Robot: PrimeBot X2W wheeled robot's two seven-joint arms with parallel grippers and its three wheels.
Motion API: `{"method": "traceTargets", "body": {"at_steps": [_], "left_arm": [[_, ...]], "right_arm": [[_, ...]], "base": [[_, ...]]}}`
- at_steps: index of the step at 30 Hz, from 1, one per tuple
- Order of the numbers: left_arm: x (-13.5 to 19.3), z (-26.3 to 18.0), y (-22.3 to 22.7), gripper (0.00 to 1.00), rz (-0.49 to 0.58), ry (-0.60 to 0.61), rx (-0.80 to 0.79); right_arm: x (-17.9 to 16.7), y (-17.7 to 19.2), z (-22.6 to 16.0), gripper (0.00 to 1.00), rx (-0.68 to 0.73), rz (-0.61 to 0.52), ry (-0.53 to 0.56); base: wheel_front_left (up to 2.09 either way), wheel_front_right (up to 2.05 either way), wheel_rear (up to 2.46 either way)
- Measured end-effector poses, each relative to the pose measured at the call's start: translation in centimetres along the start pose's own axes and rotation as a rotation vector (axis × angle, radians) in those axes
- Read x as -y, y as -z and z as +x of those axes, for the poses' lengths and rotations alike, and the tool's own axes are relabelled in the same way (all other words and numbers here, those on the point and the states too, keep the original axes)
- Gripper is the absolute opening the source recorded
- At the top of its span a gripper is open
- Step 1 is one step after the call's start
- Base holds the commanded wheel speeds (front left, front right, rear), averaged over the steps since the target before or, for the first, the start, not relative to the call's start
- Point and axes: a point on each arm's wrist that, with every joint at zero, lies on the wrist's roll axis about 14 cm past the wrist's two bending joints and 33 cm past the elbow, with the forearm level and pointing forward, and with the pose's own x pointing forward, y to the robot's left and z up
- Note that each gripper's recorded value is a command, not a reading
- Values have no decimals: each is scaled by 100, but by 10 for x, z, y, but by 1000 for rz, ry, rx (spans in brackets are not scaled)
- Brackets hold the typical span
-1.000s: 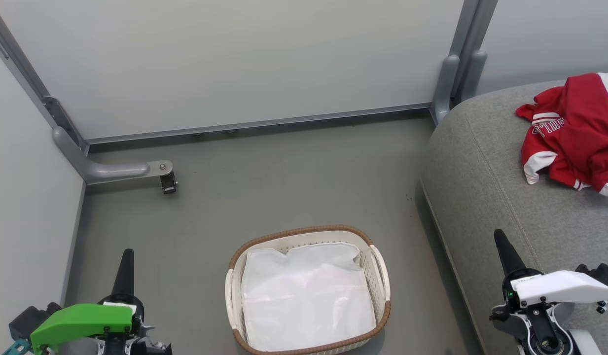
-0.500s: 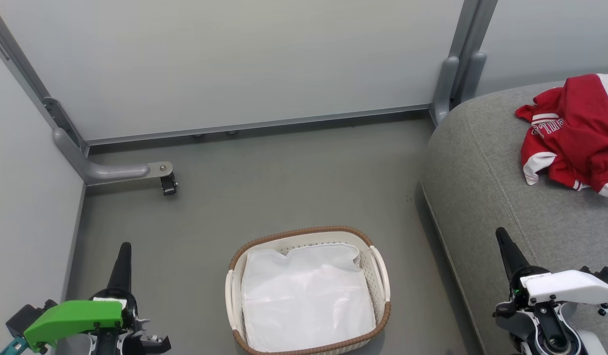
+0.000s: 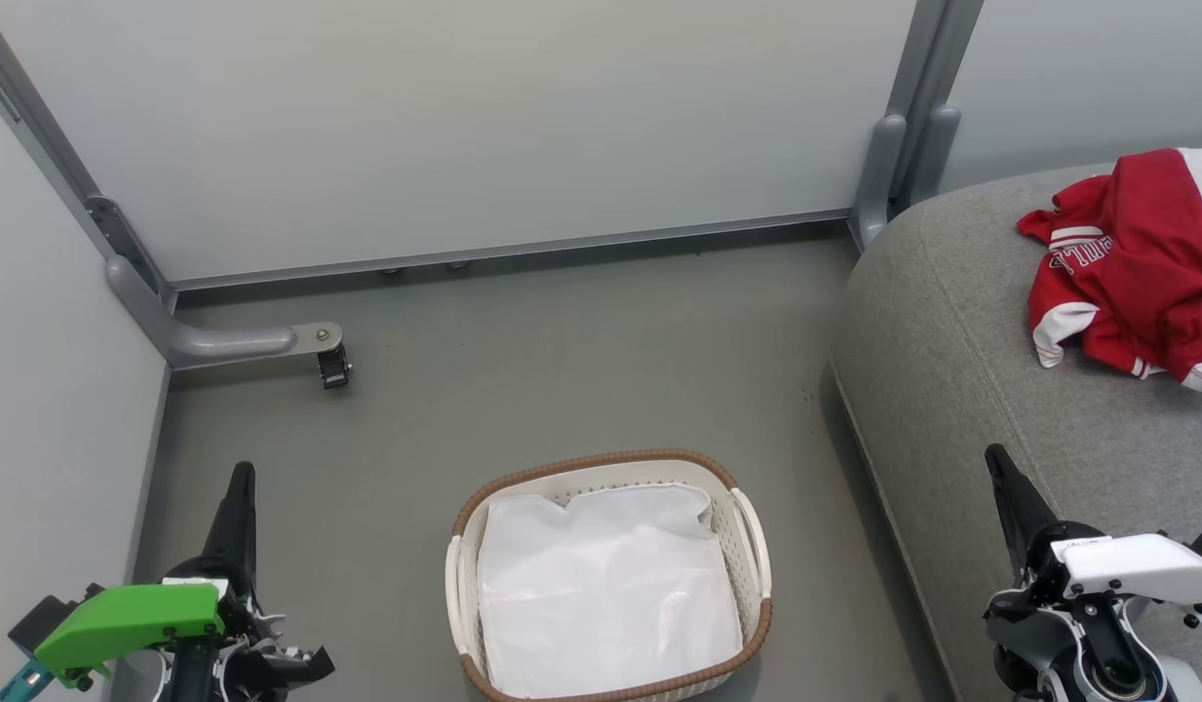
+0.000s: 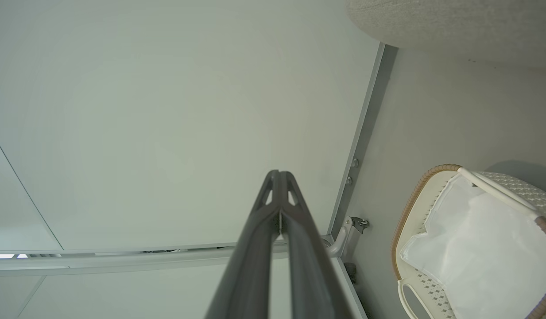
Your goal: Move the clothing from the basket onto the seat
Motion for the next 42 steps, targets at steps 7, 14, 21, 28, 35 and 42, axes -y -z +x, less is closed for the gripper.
{"method": "traceTargets", "body": {"at_steps": [7,14,21,28,35,42], "left_arm": [[5,2,-1,0,-40,19,-1],[6,2,-1,0,-45,23,0],[6,2,-1,0,-45,23,0],[6,2,-1,0,-45,23,0],[6,2,-1,0,-45,24,0],[6,2,-1,0,-45,24,0]], "right_arm": [[-2,-1,0,0,-1,45,-9],[-2,-1,0,0,0,50,-11],[-3,-2,0,0,0,50,-11],[-3,-2,0,0,0,50,-11],[-3,-2,0,0,0,50,-11],[-2,-2,0,0,0,50,-11]], "base": [[0,0,0],[0,0,0],[0,0,0],[0,0,0],[0,0,0],[0,0,0]]}}
